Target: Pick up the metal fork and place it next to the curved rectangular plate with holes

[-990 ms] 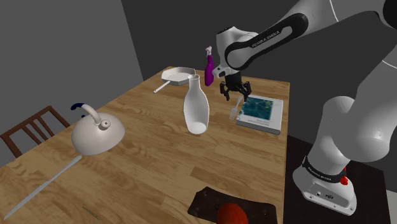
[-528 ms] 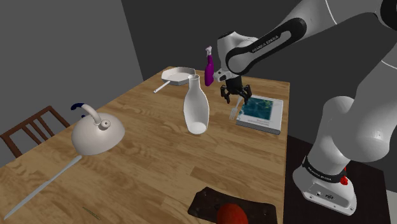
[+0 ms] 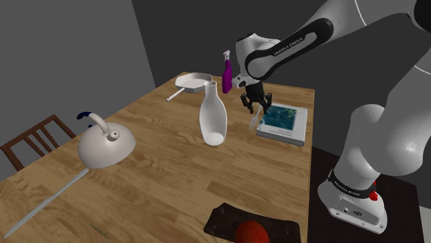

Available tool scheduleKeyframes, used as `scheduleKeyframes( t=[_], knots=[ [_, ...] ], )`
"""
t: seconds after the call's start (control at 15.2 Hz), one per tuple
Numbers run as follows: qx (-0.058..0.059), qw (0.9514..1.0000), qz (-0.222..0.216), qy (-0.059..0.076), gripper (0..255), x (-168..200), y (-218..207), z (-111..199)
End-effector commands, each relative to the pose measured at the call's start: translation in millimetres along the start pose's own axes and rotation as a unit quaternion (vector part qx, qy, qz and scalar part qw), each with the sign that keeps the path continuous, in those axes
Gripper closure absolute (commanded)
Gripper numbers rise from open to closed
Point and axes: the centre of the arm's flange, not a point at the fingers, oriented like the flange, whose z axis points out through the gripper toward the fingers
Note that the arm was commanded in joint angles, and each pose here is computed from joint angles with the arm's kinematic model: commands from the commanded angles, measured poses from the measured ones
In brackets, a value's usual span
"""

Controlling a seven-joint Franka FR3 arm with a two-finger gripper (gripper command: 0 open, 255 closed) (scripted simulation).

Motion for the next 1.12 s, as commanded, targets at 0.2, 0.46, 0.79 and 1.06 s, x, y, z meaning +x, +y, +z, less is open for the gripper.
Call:
scheduleKeyframes(
  t=[0.2,0.46,0.79,1.06],
  knots=[
    [-0.008,1.0000,0.000,-0.001,255,0.1,1.3,2.5],
    [-0.008,1.0000,0.000,-0.001,255,-0.9,-1.1,-12.6],
    [-0.008,1.0000,0.000,-0.001,255,-3.5,-6.9,-38.2],
    [-0.008,1.0000,0.000,-0.001,255,-5.5,-11.5,-58.7]
  ],
)
